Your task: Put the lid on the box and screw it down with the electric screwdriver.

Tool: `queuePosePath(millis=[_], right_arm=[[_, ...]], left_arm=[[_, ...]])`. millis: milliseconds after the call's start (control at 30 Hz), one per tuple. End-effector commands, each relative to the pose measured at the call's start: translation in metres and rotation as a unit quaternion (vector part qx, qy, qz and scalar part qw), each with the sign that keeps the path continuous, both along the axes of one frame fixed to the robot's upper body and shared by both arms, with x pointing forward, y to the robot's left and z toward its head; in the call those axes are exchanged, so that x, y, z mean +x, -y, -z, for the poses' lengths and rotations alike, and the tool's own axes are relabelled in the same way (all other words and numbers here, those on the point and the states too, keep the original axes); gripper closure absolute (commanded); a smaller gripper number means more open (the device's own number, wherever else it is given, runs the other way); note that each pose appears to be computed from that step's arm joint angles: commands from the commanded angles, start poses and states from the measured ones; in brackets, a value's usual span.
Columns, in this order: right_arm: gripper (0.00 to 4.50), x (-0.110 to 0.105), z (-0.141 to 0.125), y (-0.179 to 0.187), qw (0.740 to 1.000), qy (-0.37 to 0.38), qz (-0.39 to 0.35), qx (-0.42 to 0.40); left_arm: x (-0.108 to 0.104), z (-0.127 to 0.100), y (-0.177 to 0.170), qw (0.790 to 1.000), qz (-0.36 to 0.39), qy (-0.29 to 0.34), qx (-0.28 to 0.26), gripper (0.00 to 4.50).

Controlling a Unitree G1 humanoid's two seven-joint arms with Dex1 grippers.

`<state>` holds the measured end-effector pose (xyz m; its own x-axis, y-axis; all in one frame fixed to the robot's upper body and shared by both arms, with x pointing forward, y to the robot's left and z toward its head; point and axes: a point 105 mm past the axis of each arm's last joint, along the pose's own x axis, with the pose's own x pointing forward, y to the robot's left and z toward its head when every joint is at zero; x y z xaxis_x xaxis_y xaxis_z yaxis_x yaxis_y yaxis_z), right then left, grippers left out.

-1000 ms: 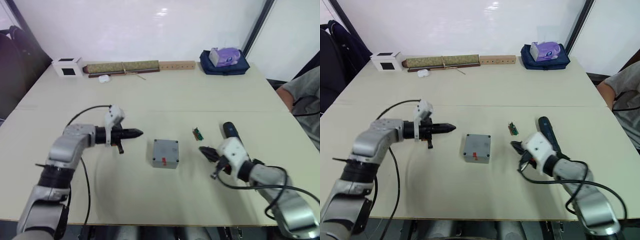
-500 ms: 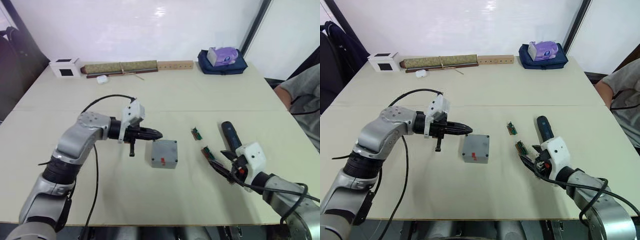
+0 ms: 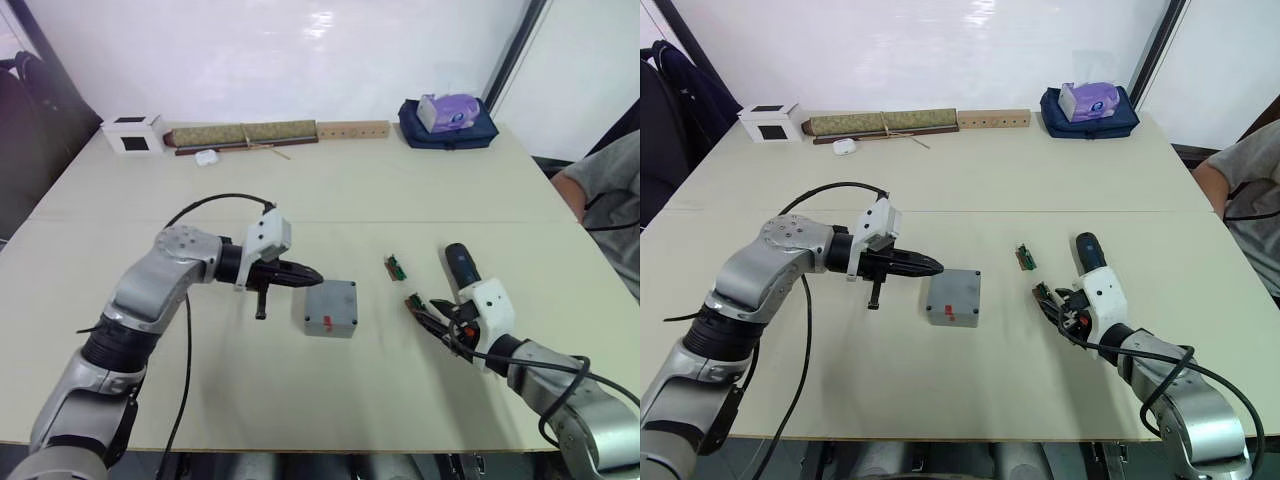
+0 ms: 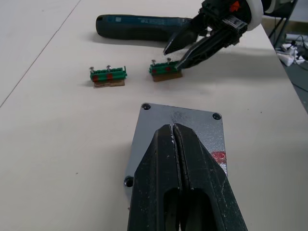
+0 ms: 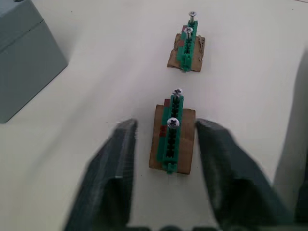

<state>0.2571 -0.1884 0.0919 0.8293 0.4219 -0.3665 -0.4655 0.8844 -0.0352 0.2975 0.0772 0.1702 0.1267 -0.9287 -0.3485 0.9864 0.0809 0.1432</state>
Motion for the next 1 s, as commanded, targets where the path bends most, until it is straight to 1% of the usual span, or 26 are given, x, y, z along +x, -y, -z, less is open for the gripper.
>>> queuePosePath(millis=[33, 300, 333, 367, 400, 700, 800, 933, 1000], right_arm=[[3.34, 0.004, -0.009, 0.0, 1.0, 0.023, -0.004, -0.006], [3.34, 0.007, -0.008, 0.0, 1.0, 0.027, -0.004, -0.006], [3.88, 0.007, -0.008, 0.0, 1.0, 0.028, -0.004, -0.007], [4.2, 0.007, -0.008, 0.001, 1.0, 0.029, -0.005, -0.009], [4.41, 0.007, -0.008, 0.001, 1.0, 0.029, -0.005, -0.01], [4.41, 0.01, -0.011, 0.003, 0.999, 0.041, -0.001, -0.019], [4.41, 0.012, -0.018, 0.004, 0.998, 0.054, -0.002, -0.017], [4.41, 0.013, -0.038, 0.001, 0.996, 0.086, -0.015, -0.012], [4.41, 0.011, -0.048, -0.003, 0.995, 0.094, -0.029, 0.014]], left_arm=[[-0.002, -0.007, 0.002, 1.0, 0.005, 0.022, -0.005, 4.5], [-0.002, -0.003, 0.004, 1.0, 0.003, 0.021, -0.008, 4.5], [-0.002, -0.003, 0.004, 1.0, 0.003, 0.021, -0.008, 4.5], [-0.002, -0.002, 0.004, 1.0, 0.002, 0.022, -0.008, 4.5], [-0.002, -0.002, 0.004, 1.0, 0.002, 0.022, -0.008, 4.5], [0.001, -0.002, 0.004, 1.0, -0.003, 0.024, -0.009, 4.5], [0.003, -0.002, 0.002, 1.0, -0.007, 0.022, -0.01, 4.5], [0.007, -0.002, -0.003, 1.0, -0.021, 0.016, -0.016, 4.5], [0.009, -0.003, -0.004, 0.999, -0.023, 0.015, -0.016, 4.5]])
